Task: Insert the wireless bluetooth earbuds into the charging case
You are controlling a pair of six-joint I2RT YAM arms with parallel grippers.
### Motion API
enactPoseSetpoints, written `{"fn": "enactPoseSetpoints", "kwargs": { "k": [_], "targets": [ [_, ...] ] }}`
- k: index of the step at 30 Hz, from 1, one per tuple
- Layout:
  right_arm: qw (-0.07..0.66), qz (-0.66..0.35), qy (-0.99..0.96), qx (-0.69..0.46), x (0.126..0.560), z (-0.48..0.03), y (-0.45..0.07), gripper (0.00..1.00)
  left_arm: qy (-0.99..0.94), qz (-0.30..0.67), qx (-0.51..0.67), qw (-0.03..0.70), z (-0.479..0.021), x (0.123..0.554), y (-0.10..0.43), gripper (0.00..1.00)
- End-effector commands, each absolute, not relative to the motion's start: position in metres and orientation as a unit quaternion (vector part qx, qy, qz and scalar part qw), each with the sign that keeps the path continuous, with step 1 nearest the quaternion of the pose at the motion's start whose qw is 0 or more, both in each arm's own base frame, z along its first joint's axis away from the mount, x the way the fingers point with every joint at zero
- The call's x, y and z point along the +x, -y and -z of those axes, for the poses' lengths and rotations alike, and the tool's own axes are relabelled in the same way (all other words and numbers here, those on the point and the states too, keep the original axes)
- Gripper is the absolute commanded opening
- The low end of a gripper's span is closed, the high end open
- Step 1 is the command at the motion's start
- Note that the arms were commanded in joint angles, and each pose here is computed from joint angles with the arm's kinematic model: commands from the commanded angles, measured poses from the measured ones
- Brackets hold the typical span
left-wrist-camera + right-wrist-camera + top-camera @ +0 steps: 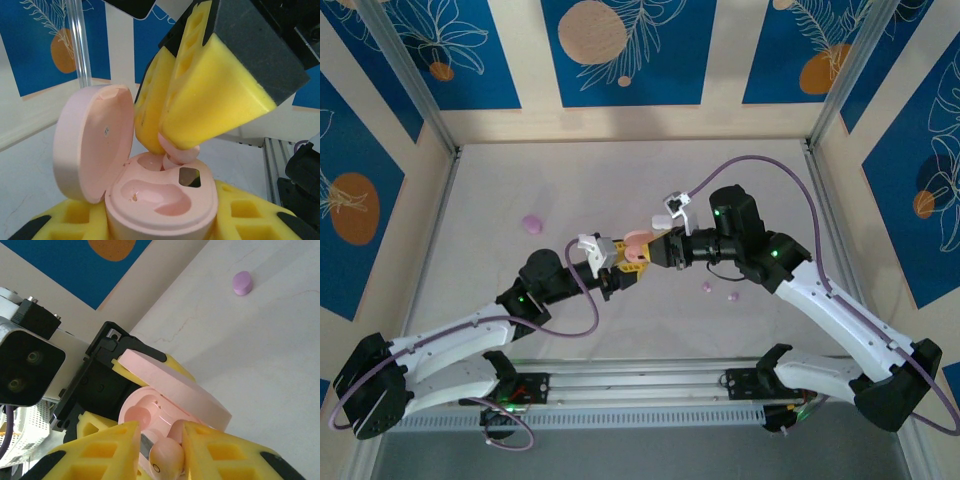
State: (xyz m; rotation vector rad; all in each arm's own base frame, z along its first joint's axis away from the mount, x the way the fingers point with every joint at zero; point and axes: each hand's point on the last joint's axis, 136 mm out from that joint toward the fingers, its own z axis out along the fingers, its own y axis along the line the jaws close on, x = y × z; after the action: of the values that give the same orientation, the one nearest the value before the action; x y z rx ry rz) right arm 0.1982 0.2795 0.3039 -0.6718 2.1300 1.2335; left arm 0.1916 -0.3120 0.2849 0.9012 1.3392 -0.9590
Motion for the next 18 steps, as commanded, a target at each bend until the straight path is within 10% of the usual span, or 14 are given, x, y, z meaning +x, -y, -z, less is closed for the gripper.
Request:
{"fn": "enactPoseSetpoints", "kwargs": {
  "k": [1,18],
  "targets": [
    [0.289,-0.445,-0.809,-0.252,0.1995,-0.3008,-0.2767,0.3,-0.529,0.436,0.385,0.618,-0.316,0.1826,0.3126,0.31],
    [0.288,-0.421,-0.83,-0.226,0.2059,-0.3035,-0.2755,0.33,-0.535,0.445,0.384,0.607,-0.3086,0.1819,0.3149,0.31]
  ]
}}
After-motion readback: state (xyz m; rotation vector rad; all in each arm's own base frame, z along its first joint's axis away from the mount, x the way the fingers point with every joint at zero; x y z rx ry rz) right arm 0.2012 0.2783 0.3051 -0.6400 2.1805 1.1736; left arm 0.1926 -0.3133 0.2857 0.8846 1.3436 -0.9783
